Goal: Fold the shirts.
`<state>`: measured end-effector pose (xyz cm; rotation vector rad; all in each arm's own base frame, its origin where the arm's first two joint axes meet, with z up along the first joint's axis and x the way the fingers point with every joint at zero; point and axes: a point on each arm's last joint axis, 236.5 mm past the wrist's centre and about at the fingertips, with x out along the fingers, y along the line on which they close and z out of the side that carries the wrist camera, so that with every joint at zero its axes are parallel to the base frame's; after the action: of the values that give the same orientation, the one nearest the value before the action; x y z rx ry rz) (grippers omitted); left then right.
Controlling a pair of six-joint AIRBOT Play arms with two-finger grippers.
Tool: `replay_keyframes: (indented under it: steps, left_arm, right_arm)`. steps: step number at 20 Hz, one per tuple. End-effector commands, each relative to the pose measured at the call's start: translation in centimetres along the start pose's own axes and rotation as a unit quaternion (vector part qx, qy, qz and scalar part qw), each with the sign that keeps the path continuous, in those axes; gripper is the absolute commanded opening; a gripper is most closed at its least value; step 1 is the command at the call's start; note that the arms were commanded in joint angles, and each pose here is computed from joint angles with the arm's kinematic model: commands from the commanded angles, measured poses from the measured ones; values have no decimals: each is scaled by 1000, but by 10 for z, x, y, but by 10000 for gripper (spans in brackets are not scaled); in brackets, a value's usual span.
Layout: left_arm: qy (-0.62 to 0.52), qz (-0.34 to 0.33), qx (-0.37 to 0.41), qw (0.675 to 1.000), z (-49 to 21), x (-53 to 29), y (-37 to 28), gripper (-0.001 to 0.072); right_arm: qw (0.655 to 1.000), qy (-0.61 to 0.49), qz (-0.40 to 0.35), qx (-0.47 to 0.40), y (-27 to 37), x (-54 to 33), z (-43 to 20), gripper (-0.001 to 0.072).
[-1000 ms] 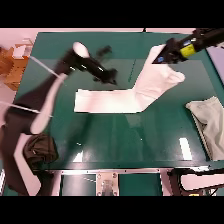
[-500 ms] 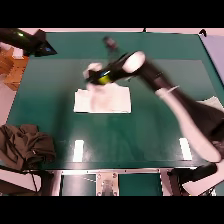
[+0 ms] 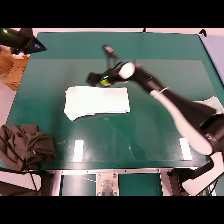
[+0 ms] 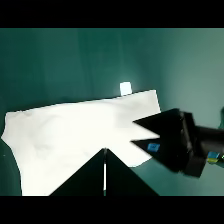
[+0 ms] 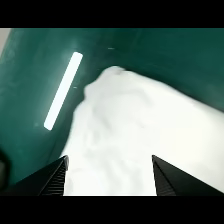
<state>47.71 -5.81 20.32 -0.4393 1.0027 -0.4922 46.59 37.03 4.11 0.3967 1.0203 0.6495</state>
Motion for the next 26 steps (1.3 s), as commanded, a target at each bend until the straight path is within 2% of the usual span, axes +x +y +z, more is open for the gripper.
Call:
replay_keyframes:
  steps: [1, 4, 6, 10, 14, 15, 16, 17, 19, 22, 26]
  left_arm:
    - [-2, -3, -2, 1000, 1, -1, -1, 20]
    - [-2, -3, -3, 1000, 1, -1, -1, 20]
    - [-3, -3, -5, 1000, 1, -1, -1, 20]
    - [-4, -3, -5, 1000, 1, -1, -1, 20]
    - [-1, -3, -4, 1000, 0, -1, -1, 20]
    - [2, -4, -4, 1000, -1, -1, -1, 20]
    - [5, -4, -4, 1000, -3, -1, -1, 20]
    - [8, -4, -4, 1000, -4, -1, -1, 20]
    - [11, -4, -4, 1000, -6, -1, -1, 20]
    - [11, -4, -4, 1000, -5, -1, -1, 20]
    - [11, -4, -4, 1000, -5, -1, -1, 20]
  right_arm:
    - [993, 61, -65, 77, -109, -71, 5, 583]
    - [973, 98, -89, 188, -190, -89, -34, 584]
    - [963, 115, -66, 236, -205, -74, -67, 585]
    - [957, 143, -17, 252, -185, -31, -103, 584]
    - [957, 149, 31, 248, -143, 3, -111, 583]
    - [959, 145, 37, 241, -136, 5, -108, 514]
    - [963, 143, 45, 225, -130, 4, -101, 265]
    - [965, 139, 53, 216, -123, -1, -91, 125]
    - [971, 107, 63, 204, -114, -22, -55, 21]
    - [985, 28, 36, 164, -116, -82, 11, 19]
    - [984, -80, 10, 156, -149, -217, 82, 19]
